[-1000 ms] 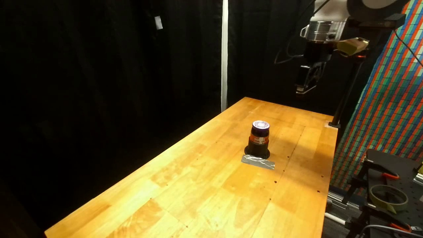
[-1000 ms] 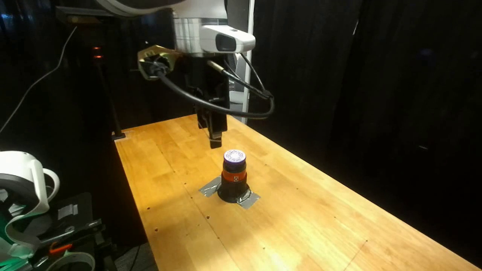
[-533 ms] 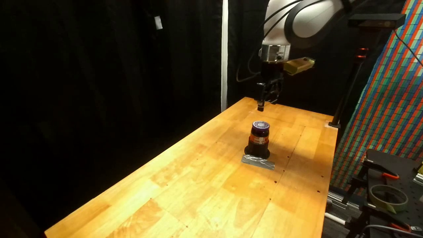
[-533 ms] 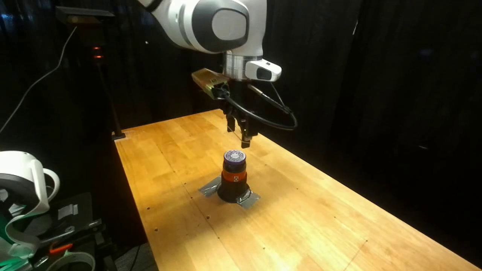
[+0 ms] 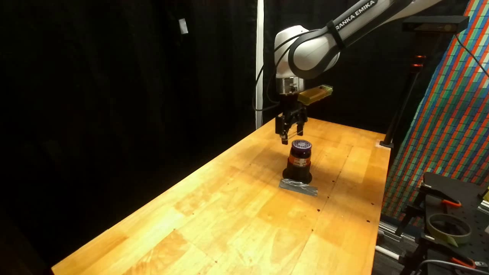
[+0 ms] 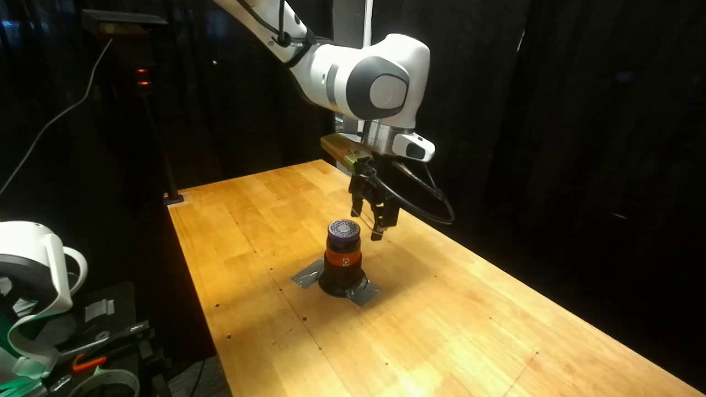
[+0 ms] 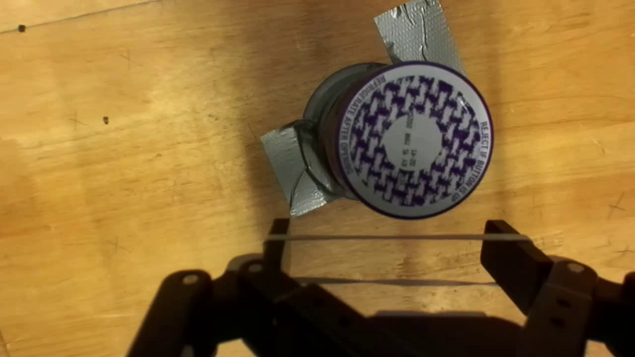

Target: Put the rubber band on the cup

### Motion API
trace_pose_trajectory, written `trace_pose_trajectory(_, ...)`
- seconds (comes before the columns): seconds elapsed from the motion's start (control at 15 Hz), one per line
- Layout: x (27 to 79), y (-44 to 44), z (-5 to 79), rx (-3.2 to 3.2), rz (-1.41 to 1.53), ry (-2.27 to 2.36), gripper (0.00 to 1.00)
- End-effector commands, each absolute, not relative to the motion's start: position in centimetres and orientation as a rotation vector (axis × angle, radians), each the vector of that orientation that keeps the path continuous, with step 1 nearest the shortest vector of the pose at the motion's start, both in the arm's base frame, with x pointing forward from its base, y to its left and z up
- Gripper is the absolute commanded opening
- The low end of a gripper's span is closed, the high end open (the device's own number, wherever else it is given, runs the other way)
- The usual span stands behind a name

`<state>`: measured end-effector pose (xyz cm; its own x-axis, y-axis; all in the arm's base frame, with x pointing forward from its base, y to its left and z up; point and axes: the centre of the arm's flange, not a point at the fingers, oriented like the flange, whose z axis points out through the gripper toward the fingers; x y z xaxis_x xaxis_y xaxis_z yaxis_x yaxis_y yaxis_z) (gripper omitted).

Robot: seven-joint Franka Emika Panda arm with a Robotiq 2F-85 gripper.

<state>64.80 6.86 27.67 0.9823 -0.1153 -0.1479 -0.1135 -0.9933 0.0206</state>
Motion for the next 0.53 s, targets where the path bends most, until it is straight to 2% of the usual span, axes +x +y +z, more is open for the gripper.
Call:
trace_pose_trajectory(0.0,67.4,6.8,26.9,3.119,-0.363,-0.193,1.00)
trace_pose_trajectory(0.47,65.5,6.1,25.1,3.111,-0.525,-0.210,1.00)
